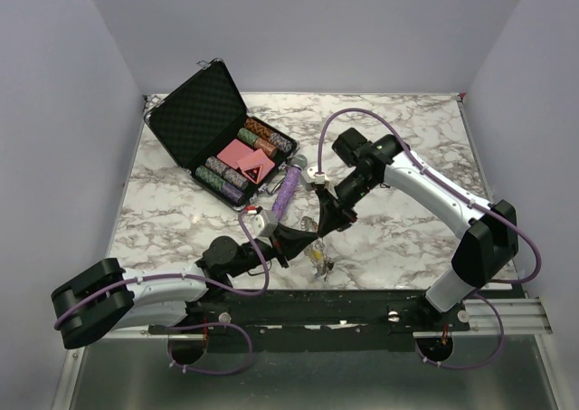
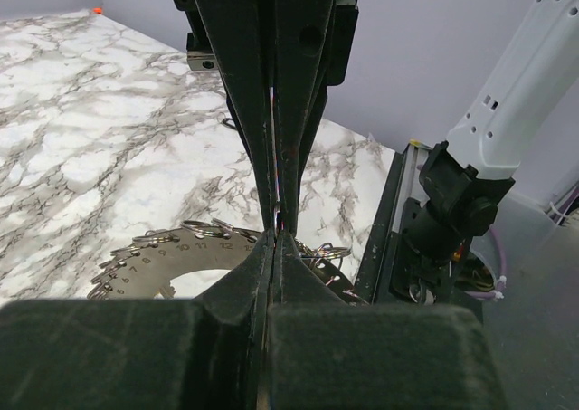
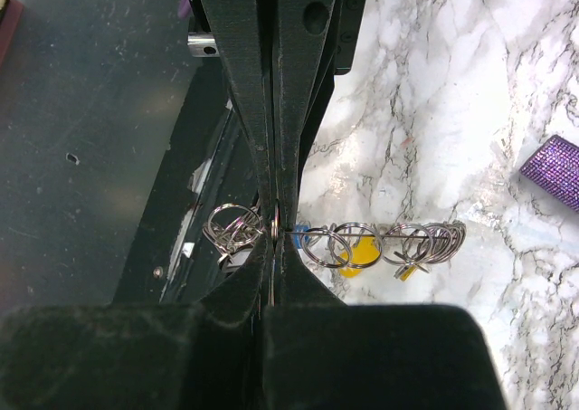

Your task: Put the keys on the keyring

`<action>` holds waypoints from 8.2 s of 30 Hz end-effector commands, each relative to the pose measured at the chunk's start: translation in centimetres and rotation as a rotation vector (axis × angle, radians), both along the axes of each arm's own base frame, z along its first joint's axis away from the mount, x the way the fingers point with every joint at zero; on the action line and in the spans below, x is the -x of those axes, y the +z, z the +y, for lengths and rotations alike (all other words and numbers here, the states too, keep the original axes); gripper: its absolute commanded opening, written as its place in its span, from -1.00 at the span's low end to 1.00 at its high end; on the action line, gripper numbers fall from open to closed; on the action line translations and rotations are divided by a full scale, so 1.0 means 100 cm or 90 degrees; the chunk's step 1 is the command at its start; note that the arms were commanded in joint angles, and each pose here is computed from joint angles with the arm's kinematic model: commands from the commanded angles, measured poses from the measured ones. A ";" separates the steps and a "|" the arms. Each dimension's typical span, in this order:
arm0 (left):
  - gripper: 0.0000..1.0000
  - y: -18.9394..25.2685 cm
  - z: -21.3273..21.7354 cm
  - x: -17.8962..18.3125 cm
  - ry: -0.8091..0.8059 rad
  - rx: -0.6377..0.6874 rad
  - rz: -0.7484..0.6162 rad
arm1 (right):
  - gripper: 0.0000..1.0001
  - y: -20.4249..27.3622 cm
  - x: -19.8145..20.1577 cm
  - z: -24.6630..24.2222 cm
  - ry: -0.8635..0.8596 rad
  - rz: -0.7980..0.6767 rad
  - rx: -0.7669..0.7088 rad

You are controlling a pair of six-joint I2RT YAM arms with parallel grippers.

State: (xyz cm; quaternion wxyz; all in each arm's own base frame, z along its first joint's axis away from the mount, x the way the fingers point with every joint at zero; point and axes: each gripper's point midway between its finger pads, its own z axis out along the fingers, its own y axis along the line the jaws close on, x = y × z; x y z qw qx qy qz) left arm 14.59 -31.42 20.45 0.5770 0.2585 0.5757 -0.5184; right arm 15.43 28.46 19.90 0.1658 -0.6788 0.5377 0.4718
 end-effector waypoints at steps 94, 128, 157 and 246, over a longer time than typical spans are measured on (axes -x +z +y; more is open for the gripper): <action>-1.00 0.065 0.060 0.041 -0.064 -0.215 -0.387 | 0.30 -0.027 -0.156 -0.289 -0.713 -0.132 0.177; -1.00 0.053 0.063 0.027 -0.059 -0.249 -0.378 | 0.42 -0.150 -0.193 -0.380 -0.492 -0.122 0.068; -1.00 0.048 0.061 0.026 -0.069 -0.258 -0.367 | -0.04 -0.178 -0.189 -0.359 -0.429 0.009 0.134; -1.00 0.052 0.061 0.029 -0.076 -0.248 -0.366 | -0.99 -0.075 -0.187 -0.291 -0.526 0.029 0.059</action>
